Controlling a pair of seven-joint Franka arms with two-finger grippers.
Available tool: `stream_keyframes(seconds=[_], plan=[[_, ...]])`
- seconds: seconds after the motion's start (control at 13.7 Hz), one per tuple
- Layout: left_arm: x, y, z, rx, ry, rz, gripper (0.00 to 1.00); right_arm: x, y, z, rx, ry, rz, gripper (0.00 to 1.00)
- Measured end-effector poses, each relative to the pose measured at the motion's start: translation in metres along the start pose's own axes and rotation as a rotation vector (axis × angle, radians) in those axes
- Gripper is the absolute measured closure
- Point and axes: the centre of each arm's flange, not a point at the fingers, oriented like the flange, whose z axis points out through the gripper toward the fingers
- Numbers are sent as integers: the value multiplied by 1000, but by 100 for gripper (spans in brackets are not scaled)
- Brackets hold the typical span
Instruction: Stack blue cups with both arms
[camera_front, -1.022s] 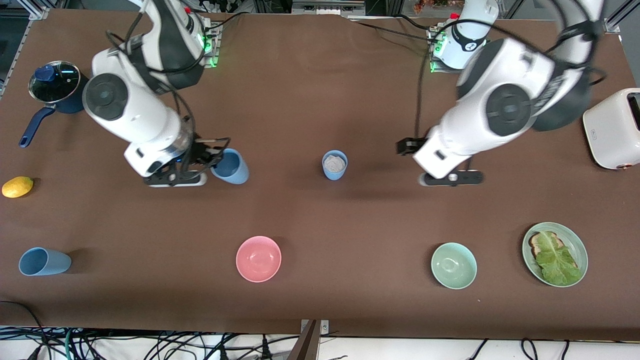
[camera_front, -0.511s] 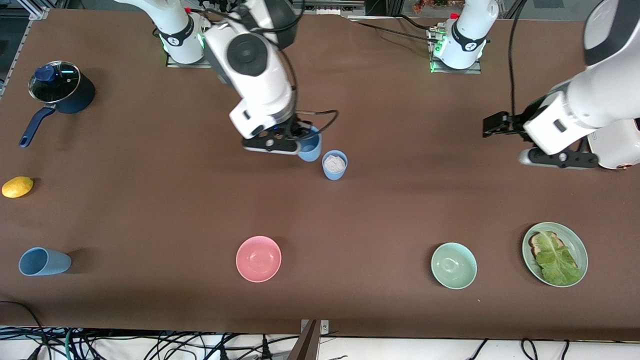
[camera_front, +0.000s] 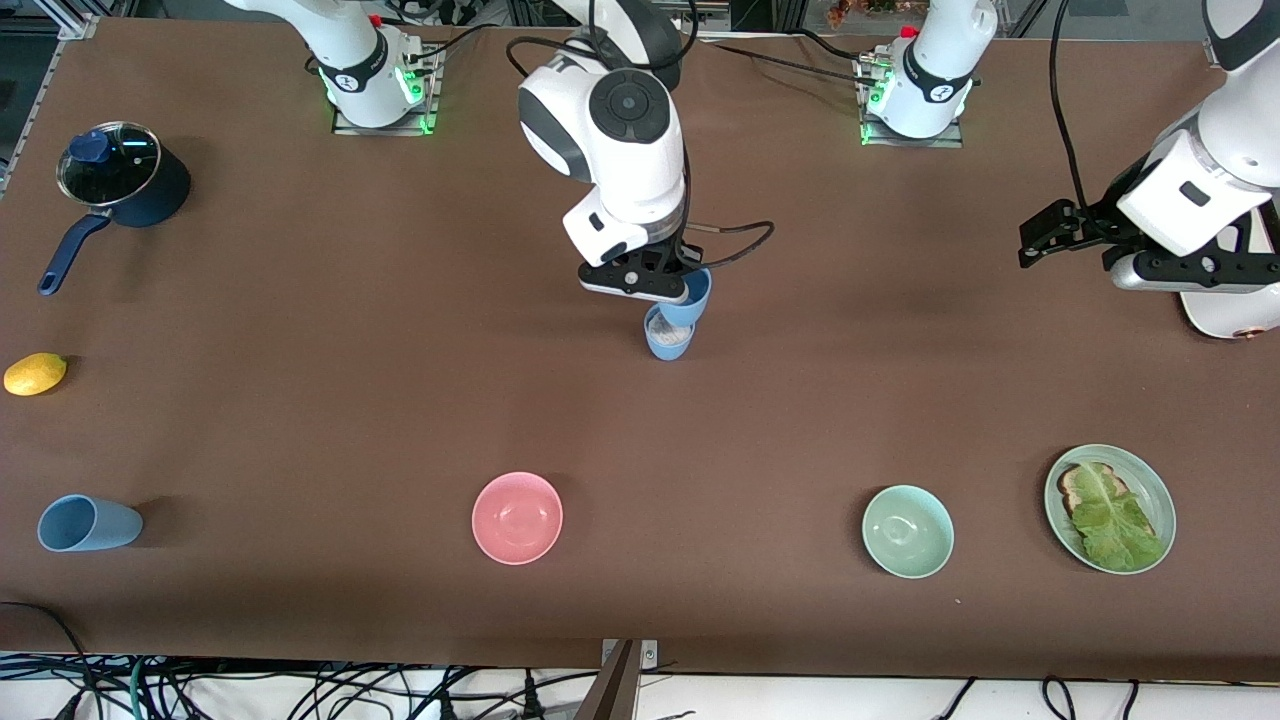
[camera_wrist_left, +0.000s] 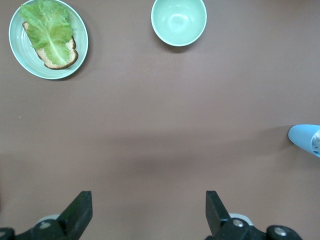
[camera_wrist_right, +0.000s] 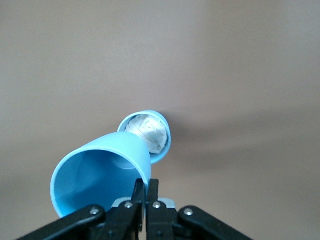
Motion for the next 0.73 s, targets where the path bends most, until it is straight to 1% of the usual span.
stream_keyframes(seconds=[0.15,0.51,0.73], plan=[[-4,2,1,55,8,18,0,-1,-3,8,-9,10,2,96],[-4,2,2,61,8,20,0,4,-1,5,-18,37,-2,96],[-4,4,2,61,7,23,0,8,1,6,-24,43,2,96]])
